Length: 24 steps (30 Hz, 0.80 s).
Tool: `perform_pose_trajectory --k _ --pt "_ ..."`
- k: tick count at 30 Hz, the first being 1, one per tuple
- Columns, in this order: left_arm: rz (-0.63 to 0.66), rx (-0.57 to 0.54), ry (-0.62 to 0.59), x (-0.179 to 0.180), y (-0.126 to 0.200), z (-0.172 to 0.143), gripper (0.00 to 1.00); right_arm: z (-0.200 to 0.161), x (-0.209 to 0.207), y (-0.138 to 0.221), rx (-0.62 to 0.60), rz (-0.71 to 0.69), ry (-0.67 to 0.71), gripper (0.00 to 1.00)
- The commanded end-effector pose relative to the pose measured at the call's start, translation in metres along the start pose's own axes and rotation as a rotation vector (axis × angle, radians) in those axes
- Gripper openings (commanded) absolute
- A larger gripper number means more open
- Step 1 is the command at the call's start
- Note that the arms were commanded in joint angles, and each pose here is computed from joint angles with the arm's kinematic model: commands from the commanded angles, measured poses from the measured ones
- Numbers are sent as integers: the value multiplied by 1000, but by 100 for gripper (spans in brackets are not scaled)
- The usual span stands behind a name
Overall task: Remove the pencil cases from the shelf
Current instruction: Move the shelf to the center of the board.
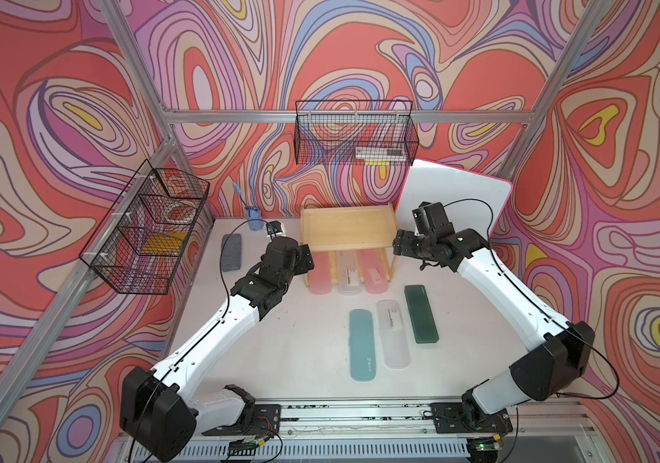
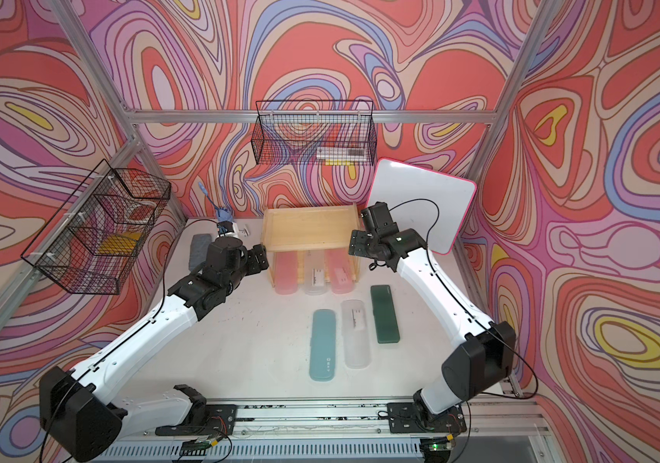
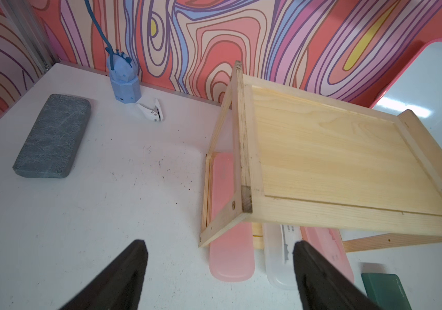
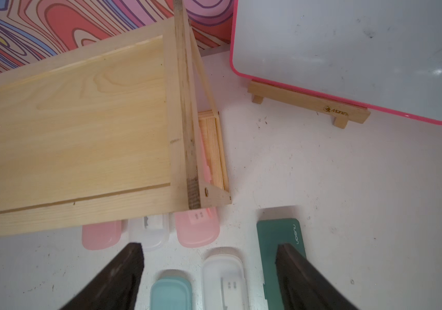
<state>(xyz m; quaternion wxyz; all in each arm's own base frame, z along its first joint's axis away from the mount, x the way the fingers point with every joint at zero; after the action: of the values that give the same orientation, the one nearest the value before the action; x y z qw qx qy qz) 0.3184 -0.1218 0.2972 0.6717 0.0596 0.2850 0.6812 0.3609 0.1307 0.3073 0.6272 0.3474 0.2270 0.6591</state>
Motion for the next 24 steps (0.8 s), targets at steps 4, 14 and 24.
perform_pose_trajectory --k 4,14,24 --pt "-19 27 13 -3 -17 15 86 28 3 -17 -20 80 34 64" --pt "-18 40 31 -4 -38 15 78 29 5 -51 27 98 25 45" --pt "19 48 -5 -6 -53 18 55 24 5 -67 52 86 12 30"
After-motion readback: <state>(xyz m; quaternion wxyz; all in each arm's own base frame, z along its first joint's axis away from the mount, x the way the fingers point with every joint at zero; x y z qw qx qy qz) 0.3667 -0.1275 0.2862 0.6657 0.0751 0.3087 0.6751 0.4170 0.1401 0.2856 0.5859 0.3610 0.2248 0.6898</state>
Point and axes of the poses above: each gripper's point midway between its finger pads, its own y axis back along the fingers, its own x axis along the line the jaws close on, z = x × y, the point moved 7 cm from there along y, back along the fingers, and after that the axes turned 2 degrees about y, right-handed, at the moved point
